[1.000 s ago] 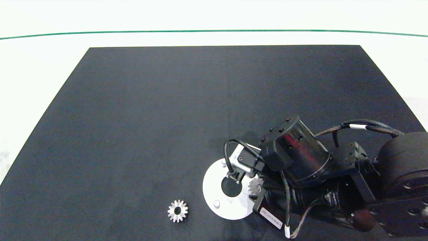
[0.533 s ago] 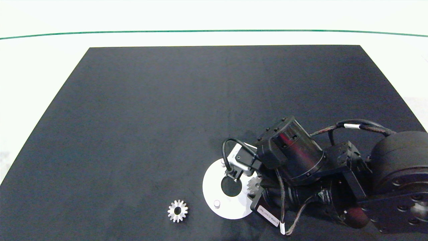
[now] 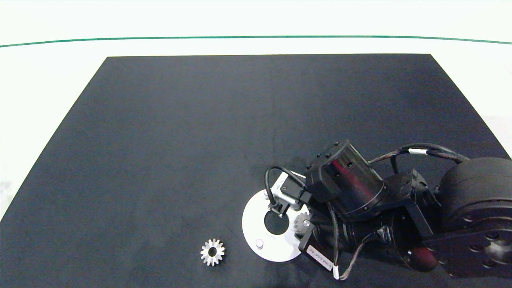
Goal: Install three planetary gears onto the carrier pins
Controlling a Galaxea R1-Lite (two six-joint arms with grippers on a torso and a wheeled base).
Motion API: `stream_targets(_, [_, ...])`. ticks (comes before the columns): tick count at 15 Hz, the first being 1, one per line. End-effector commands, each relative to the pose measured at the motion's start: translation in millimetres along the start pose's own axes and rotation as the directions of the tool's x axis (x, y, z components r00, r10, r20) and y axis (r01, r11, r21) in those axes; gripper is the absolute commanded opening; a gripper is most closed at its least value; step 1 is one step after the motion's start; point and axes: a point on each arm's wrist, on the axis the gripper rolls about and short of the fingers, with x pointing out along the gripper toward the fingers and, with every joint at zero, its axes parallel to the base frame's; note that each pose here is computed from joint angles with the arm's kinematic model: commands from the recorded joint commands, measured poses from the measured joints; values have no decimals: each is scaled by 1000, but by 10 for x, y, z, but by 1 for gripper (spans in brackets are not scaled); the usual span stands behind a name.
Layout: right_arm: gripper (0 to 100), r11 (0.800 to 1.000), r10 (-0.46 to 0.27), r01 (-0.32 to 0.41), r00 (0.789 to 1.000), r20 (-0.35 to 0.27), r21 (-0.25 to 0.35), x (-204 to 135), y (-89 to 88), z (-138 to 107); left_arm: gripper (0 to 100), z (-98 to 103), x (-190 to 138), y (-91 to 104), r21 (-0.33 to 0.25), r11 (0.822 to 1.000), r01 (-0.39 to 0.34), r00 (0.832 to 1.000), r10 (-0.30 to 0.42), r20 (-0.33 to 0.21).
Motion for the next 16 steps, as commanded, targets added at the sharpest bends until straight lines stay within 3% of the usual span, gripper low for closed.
stream_targets(1, [100, 1000, -1, 1, 1000, -5, -2, 6, 2, -4, 100, -1, 2, 0, 1, 1000, 2, 1000, -2, -4])
stream_targets(3, [100, 1000, -12, 12, 1000, 24, 6, -134, -43, -20, 100, -5, 4, -1, 1, 1000, 2, 1000, -2, -6])
stream_targets(4, [100, 999, -36, 33, 995, 93, 28, -444, -137, -80, 100, -5, 4, -1, 1, 1000, 2, 1000, -2, -6])
stream_targets(6, [100, 993, -90, 75, 980, 178, 88, -945, -311, -401, 100, 5, -7, 0, 2, 1000, 0, 1000, 0, 3])
stream_targets(8, [100, 977, -169, 143, 972, 163, 159, -1181, -431, -890, 100, -2, -3, -1, 2, 1000, 1, 1000, -1, 0])
stream_targets(11, [100, 965, -177, 166, 984, 37, 203, -1043, -368, -1419, 100, 1, 0, 0, 2, 1000, 2, 1000, -2, 1])
stream_targets(12, [100, 963, -174, 161, 984, 41, 217, -976, -317, -1518, 100, 0, -3, -1, 2, 1000, 2, 1000, -2, 2])
stream_targets(14, [100, 947, -211, 174, 971, 116, 269, -910, -258, -1623, 100, -10, -12, -5, 0, 1000, 1, 1000, -1, 6])
stream_targets(16, [100, 925, -264, 205, 952, 154, 320, -886, -318, -1595, 100, -7, -14, -5, -2, 1000, 0, 1000, 0, 8])
